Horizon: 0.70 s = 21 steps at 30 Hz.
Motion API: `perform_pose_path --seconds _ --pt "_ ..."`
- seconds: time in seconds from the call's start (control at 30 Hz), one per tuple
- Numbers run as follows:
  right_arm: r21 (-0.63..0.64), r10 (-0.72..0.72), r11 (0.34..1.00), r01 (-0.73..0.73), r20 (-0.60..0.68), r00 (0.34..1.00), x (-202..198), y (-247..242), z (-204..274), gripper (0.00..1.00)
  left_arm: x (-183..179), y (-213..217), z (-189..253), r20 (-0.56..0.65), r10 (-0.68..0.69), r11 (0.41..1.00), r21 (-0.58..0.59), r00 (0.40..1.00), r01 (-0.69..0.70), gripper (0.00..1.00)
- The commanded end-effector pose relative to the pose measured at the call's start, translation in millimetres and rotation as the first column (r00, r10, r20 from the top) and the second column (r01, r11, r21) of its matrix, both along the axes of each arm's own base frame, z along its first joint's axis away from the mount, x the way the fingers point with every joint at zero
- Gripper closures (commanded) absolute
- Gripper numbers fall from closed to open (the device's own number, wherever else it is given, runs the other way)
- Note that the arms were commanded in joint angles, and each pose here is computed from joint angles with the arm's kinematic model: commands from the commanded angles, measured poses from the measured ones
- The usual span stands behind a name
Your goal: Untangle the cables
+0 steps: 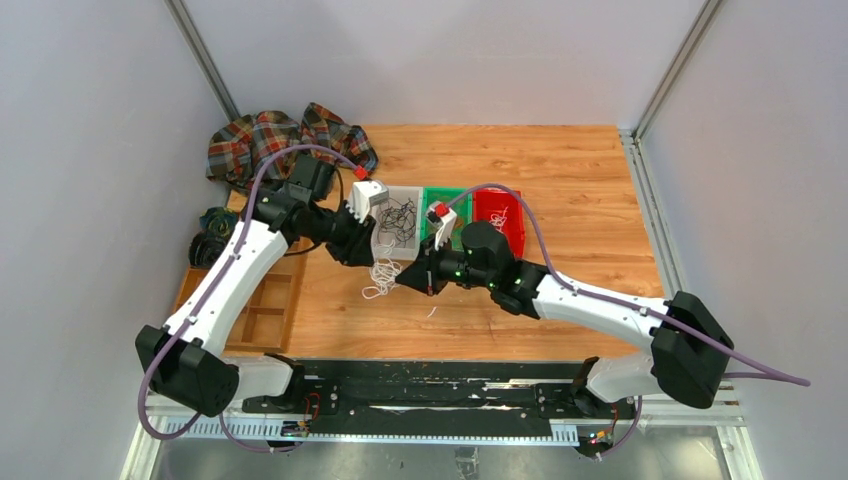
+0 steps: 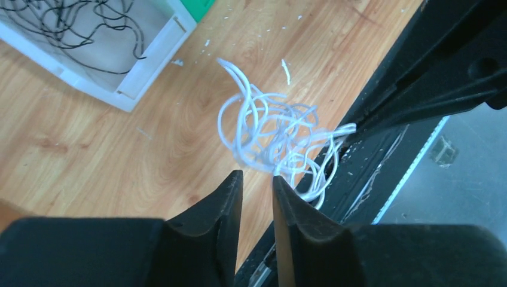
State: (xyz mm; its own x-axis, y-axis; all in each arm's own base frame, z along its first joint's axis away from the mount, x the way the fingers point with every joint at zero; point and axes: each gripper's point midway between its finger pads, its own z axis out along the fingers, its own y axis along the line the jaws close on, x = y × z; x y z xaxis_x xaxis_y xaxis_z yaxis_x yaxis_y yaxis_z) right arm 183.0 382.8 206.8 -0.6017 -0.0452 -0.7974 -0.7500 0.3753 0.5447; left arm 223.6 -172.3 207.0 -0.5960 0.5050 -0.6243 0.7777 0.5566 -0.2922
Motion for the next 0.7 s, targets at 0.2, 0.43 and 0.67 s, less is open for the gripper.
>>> perform_pose_path --seconds 0.2,0.43,0.67 --pt "-0.065 -0.083 0.995 0.081 -0.019 0.996 0.1 -20.5 -23.5 0.99 15.9 13.2 32.6 0.183 0.039 0.999 0.029 0.982 -0.045 0.92" --pt "-0.013 -0.062 0.998 0.062 0.013 0.998 -0.7 -15.8 -6.4 0.99 0.6 -3.9 16.8 0.028 0.039 0.998 -0.057 0.999 -0.037 0.36" --pt "0.028 -0.037 0.999 0.035 0.061 0.997 4.3 -1.1 20.5 0.99 0.9 -13.7 1.0 -0.092 0.084 0.991 -0.093 0.992 -0.092 0.22"
